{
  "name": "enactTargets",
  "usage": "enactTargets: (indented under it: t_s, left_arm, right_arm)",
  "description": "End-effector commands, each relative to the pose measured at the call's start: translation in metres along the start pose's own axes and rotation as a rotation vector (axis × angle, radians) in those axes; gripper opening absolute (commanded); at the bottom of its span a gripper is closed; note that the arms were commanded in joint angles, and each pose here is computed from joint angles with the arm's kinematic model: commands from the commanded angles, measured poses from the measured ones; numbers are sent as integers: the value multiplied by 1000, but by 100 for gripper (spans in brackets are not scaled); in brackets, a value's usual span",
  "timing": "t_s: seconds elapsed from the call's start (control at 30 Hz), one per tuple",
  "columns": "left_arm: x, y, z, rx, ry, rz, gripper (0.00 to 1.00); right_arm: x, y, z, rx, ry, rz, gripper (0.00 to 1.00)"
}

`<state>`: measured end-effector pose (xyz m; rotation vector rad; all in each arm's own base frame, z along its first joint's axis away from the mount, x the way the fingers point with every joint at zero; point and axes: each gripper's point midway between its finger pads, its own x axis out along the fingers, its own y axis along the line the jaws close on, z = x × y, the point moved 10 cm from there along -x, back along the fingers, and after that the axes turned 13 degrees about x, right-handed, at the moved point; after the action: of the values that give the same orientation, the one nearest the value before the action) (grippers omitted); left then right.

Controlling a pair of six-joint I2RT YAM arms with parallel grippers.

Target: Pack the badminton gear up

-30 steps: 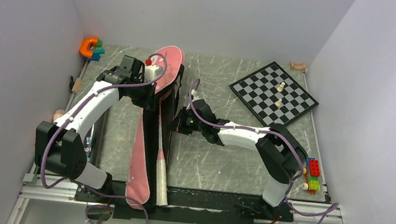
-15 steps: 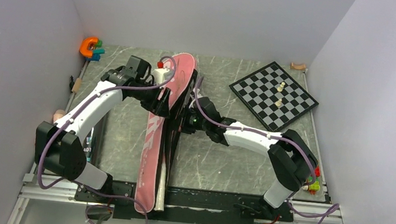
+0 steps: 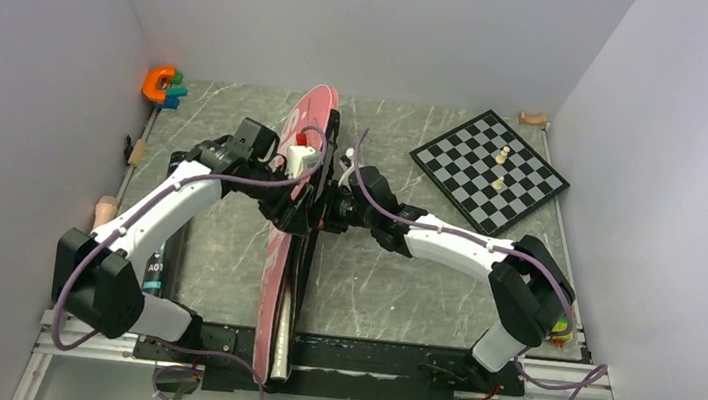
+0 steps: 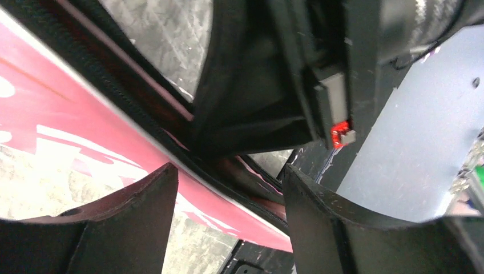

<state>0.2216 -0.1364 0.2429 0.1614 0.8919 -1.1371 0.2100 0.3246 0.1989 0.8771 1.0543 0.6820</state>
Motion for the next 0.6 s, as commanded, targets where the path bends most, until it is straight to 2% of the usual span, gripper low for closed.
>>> enactTargets:
  t_s: [0.0, 0.33, 0.57]
  left_arm:
    - [-5, -29, 0, 142, -21, -69, 71]
    - [16, -29, -18, 163, 97, 27, 76]
    - [17, -34, -19, 186, 100, 62, 82]
  right_arm:
    - [-23, 70, 18, -46, -48, 263, 0]
    - [-22, 80, 18, 0, -20, 320, 0]
    - [-29, 102, 16, 2, -69, 309, 0]
